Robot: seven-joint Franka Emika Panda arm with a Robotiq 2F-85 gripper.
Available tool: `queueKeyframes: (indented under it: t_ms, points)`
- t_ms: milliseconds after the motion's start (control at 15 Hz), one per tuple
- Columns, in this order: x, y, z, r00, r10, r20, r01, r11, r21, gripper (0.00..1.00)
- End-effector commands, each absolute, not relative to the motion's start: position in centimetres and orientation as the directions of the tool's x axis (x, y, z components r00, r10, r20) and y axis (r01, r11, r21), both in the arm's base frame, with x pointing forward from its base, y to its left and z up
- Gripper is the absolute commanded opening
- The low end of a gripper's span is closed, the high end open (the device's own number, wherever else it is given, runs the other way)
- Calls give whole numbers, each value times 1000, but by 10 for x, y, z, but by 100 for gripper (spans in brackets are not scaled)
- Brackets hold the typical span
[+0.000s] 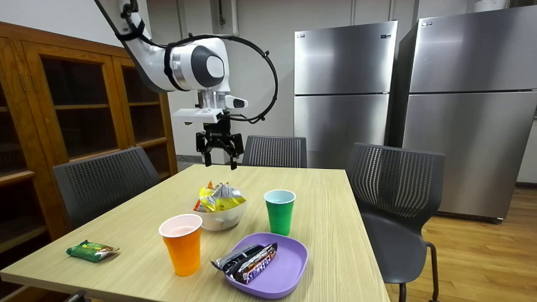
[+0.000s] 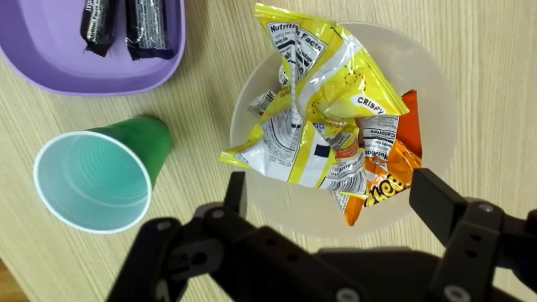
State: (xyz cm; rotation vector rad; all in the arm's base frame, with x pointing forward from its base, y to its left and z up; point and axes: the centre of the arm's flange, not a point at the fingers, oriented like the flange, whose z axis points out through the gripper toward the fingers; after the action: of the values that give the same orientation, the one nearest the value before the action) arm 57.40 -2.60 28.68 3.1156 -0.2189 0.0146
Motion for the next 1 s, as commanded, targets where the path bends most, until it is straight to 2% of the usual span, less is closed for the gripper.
queueKeyframes:
  t_ms: [0,467,533,933]
  points:
    - [542,-29,321,990,-136,32,-137,-990,15,100]
    - [506,-35,342,993,-93,79,-96,-994,43,100]
    - [529,-29,332,991,-120,55,-122,-992,23,100]
    - [517,-32,336,992,-116,58,-118,-993,31,100]
